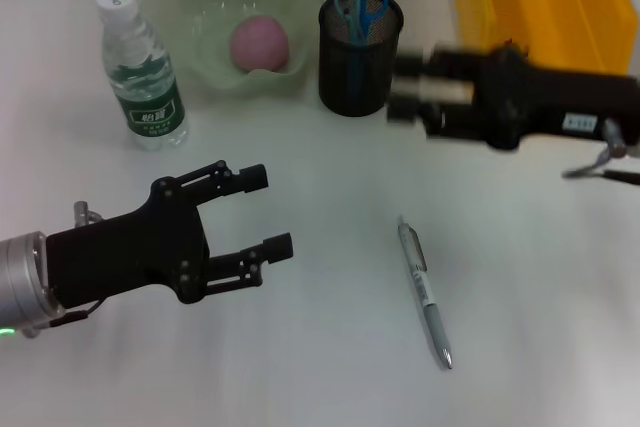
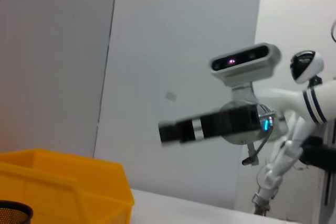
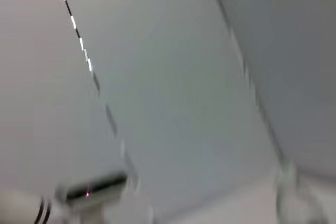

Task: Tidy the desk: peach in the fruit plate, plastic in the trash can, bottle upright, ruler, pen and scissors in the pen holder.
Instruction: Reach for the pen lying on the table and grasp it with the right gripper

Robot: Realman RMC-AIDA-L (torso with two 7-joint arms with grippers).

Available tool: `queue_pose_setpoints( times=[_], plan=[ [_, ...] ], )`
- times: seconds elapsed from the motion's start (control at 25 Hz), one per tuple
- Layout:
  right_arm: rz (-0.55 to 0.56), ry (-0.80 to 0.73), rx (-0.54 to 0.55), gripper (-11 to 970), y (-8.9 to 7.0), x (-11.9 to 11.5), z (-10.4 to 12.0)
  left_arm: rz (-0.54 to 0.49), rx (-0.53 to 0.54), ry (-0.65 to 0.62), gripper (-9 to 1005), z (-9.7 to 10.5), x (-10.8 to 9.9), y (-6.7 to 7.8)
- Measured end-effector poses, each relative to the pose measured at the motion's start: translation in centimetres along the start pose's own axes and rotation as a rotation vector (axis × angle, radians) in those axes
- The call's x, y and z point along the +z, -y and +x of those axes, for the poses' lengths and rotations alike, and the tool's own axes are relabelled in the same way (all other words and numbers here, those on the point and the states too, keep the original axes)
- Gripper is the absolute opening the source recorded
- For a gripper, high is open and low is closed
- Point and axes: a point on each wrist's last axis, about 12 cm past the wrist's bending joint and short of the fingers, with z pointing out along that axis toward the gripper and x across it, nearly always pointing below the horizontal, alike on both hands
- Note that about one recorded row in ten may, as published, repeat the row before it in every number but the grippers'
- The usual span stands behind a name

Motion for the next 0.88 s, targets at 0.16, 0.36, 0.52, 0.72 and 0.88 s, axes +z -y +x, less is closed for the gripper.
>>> queue_pose_setpoints(
  times=[0.16, 0.36, 0.52, 0.72, 0.88],
  plan=[
    [0.031, -0.207, 0.114, 645, 0.7, -0.3, -0.1, 0.018, 0.004, -0.026, 791, 0.0, 0.0, -0.1],
    [0.068, -0.484, 0.267, 644, 1.4, 0.5, -1.1, 0.023, -0.002, -0.055, 791, 0.0, -0.1, -0.3],
    [0.125, -0.680, 0.345, 643, 1.7, 1.9, -2.6, 0.010, -0.003, -0.064, 792, 0.1, 0.0, -0.4],
    [0.228, -0.904, 0.361, 643, 1.5, 4.2, -3.8, -0.006, 0.014, -0.077, 792, 0.4, 0.4, -0.6],
    [0.294, -1.059, 0.293, 643, 0.9, 6.5, -4.5, -0.014, 0.017, -0.082, 792, 0.7, 0.8, -0.7]
  ],
)
